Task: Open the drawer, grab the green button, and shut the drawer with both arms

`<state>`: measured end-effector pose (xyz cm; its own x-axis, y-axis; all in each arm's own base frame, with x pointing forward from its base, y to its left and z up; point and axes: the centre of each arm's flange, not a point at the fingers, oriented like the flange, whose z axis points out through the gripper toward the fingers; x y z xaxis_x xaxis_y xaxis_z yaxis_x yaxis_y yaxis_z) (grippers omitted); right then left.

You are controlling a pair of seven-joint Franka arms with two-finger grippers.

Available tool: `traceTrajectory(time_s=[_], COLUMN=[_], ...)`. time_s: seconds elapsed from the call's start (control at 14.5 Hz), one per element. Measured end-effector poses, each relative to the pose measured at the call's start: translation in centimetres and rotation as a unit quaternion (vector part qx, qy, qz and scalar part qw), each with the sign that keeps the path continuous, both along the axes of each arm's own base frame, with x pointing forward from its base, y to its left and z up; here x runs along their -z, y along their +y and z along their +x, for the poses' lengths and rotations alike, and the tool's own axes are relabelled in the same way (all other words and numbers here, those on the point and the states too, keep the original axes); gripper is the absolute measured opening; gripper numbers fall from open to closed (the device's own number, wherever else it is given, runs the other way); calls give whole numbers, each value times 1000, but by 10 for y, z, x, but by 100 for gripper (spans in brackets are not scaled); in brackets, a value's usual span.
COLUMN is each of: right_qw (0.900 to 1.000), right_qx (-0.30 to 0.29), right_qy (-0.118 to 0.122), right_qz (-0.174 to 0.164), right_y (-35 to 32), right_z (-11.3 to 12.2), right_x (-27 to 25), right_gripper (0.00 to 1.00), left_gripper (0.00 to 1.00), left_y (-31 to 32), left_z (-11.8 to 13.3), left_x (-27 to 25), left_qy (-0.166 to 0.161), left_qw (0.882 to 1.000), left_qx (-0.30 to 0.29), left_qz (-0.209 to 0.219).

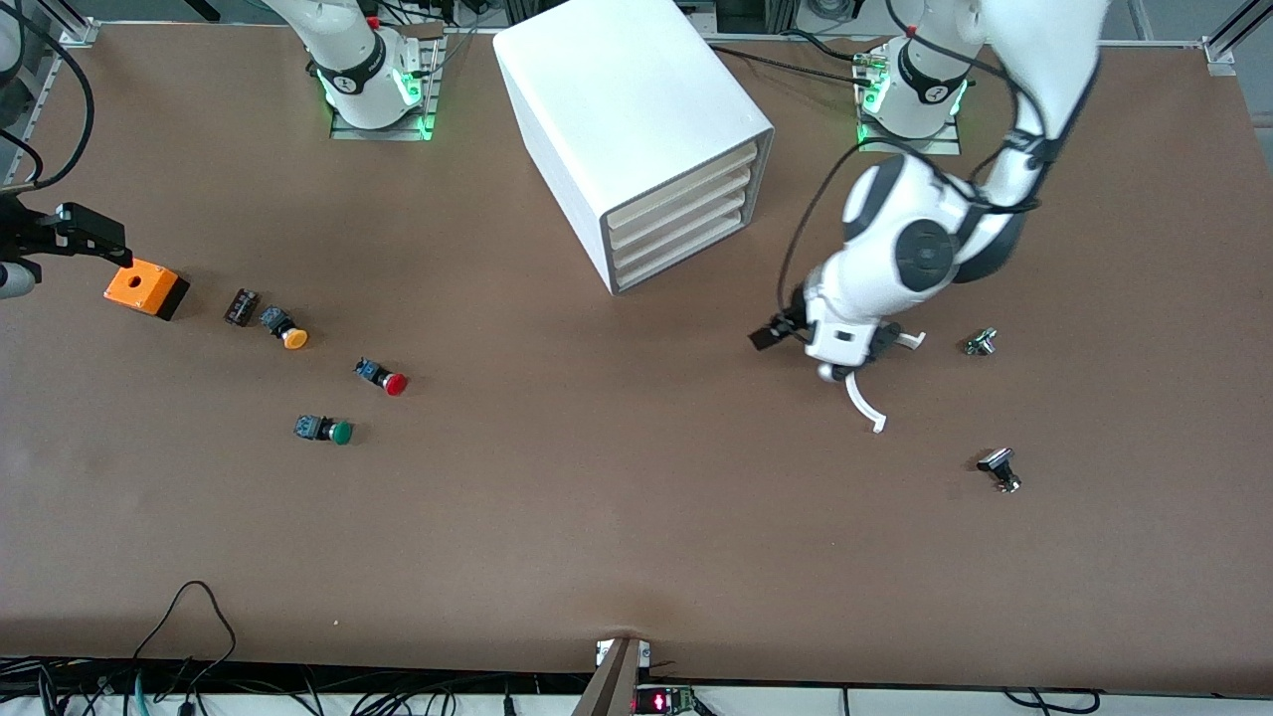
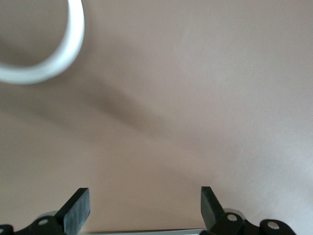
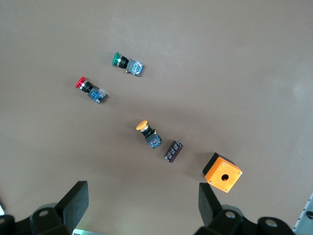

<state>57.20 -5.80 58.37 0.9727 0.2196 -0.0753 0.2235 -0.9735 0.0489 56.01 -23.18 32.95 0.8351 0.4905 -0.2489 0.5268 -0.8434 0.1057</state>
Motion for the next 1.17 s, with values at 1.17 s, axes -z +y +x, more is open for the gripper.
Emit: traceTrajectory(time_s=[1.17], right_qw=[999], right_qx=[-32], right_qy=[-22], right_qz=[17], right_y=[39], right_z=[-33], right_x=[16], right_gripper=[100], left_gripper=[100], left_y=[189], left_z=[-23], left_x=[-263], left_qy=[-80], left_qw=[955], left_qx=[260], left_qz=[119])
